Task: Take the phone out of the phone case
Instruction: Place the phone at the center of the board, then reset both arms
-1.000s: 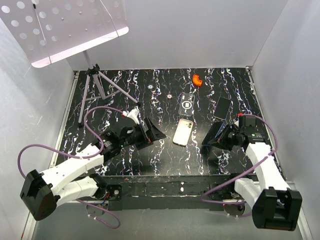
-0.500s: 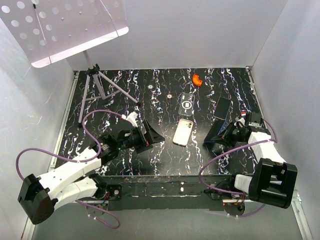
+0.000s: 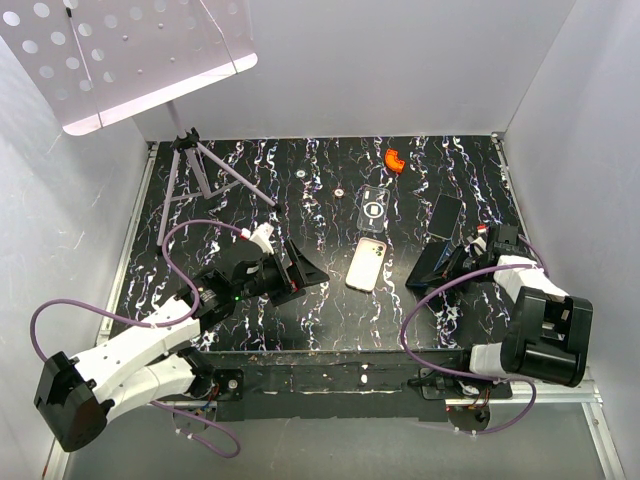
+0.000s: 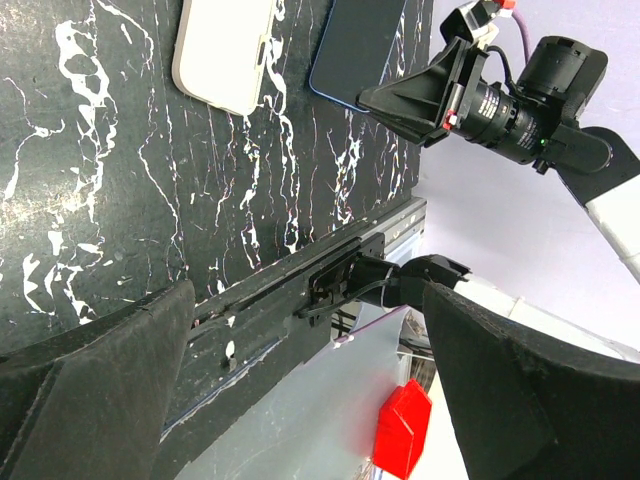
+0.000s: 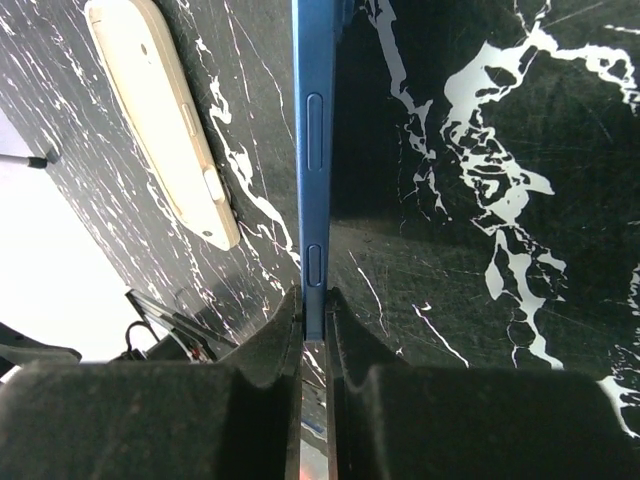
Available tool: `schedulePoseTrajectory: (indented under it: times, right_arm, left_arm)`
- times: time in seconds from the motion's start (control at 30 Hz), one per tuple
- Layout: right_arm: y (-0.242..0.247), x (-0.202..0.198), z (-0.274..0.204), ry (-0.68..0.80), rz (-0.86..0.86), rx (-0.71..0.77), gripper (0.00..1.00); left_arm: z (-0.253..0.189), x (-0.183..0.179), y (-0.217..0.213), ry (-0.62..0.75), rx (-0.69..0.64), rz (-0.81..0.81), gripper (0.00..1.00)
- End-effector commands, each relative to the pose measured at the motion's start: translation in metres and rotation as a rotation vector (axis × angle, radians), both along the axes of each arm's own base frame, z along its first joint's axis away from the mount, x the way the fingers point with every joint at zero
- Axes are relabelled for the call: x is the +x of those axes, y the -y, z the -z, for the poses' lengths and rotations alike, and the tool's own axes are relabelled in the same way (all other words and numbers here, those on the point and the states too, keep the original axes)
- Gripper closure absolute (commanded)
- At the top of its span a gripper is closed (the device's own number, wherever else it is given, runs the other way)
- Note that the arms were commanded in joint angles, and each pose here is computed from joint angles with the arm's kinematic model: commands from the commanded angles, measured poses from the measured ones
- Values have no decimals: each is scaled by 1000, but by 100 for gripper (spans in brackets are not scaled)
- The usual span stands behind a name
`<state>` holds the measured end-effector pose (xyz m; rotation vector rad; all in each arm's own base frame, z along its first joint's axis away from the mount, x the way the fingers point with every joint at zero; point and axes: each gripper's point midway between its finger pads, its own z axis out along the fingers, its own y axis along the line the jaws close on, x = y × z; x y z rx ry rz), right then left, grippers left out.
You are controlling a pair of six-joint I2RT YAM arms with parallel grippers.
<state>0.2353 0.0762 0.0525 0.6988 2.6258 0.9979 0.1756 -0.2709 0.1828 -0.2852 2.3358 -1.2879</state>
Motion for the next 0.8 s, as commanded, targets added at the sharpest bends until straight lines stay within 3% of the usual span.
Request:
schedulePoseTrajectory:
  times: [0.0, 0.1, 0.23, 0.27, 0.3, 0.33, 0.4, 0.43, 0.57, 0.77]
  right_arm:
    - [2, 6, -1, 9, 1, 1, 85]
    - [6, 5, 2, -9, 17, -18, 82]
    - [17, 7, 3, -22, 56, -87, 68]
    - [22, 8, 2, -18, 75, -119, 59]
    - [25, 8, 0, -12, 87, -143, 57]
    - [28, 8, -5, 1, 97, -163, 46]
    - [35, 9, -16, 42, 112, -220, 41]
    - [37, 9, -25, 78, 115, -242, 23]
    - [35, 3, -59, 204, 104, -303, 19]
    - [-1, -17, -94, 360, 18, -260, 14]
  left_arm:
    - [-8, 0, 0, 20, -17, 5, 2]
    - [-8, 0, 1, 18, -20, 6, 2]
    - [-9, -1, 2, 19, -24, 12, 2]
    - [-10, 0, 2, 21, -24, 11, 2]
    - [-10, 0, 2, 23, -25, 12, 2]
    - [-10, 0, 1, 24, -22, 11, 2]
    - [-11, 1, 1, 29, -18, 9, 2]
    - [-11, 1, 0, 28, -19, 7, 2]
    - [-9, 4, 4, 29, -18, 7, 2]
    - [-12, 12, 14, 26, -11, 21, 2]
